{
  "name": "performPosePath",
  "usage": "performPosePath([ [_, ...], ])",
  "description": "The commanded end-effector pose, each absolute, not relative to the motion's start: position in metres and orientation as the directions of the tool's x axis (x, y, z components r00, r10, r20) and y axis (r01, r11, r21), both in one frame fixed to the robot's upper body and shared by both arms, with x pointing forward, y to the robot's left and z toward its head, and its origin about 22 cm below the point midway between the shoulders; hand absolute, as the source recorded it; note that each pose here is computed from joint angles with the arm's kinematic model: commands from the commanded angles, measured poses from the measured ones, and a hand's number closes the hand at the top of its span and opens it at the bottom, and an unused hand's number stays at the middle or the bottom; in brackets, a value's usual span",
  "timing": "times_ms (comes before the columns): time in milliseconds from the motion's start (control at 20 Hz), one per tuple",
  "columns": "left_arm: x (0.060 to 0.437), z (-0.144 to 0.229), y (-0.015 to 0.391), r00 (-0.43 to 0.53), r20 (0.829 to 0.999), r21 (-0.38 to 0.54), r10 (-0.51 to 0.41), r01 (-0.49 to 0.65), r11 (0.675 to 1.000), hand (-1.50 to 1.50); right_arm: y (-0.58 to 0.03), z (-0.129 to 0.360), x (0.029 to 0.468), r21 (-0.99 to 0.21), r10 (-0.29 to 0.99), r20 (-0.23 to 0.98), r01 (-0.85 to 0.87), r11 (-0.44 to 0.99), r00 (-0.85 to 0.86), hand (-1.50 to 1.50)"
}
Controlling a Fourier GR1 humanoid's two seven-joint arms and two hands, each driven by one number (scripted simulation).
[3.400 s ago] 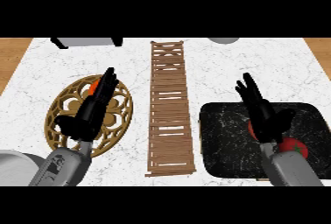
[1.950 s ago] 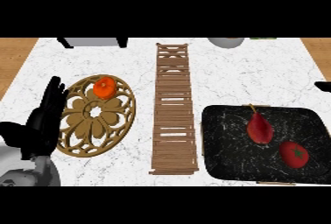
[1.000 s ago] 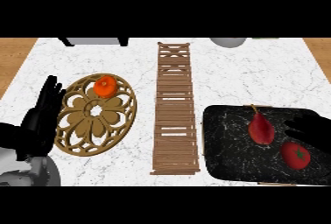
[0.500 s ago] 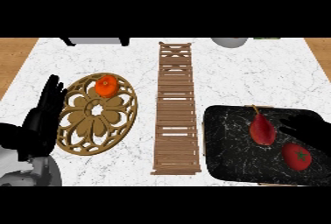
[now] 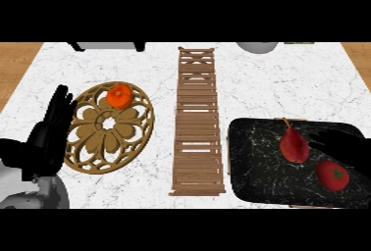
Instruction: Pick the tomato from the tray and place it in the tiered shelf
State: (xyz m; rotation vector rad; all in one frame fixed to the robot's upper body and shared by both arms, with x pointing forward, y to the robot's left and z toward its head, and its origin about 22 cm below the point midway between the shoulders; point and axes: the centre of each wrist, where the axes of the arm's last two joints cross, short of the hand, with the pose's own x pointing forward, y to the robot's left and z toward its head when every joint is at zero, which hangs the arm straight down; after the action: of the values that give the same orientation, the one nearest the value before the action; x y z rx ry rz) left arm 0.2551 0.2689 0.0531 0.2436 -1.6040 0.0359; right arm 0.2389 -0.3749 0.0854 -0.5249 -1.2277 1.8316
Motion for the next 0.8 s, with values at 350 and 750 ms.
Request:
performPosePath([
  [350, 0.244, 0.062, 0.255, -0.022, 0.991, 0.123, -0.128, -0.173, 0.977, 0.00, -0.376, 0.051, 0.262, -0.898, 0.807, 0.139, -0.416, -0.141, -0.574, -1.50],
  [750, 0.259, 0.046, 0.264, -0.026, 0.992, 0.115, -0.121, -0.169, 0.979, 0.00, -0.370, 0.027, 0.263, -0.874, 0.818, 0.144, -0.460, -0.159, -0.557, -1.50],
])
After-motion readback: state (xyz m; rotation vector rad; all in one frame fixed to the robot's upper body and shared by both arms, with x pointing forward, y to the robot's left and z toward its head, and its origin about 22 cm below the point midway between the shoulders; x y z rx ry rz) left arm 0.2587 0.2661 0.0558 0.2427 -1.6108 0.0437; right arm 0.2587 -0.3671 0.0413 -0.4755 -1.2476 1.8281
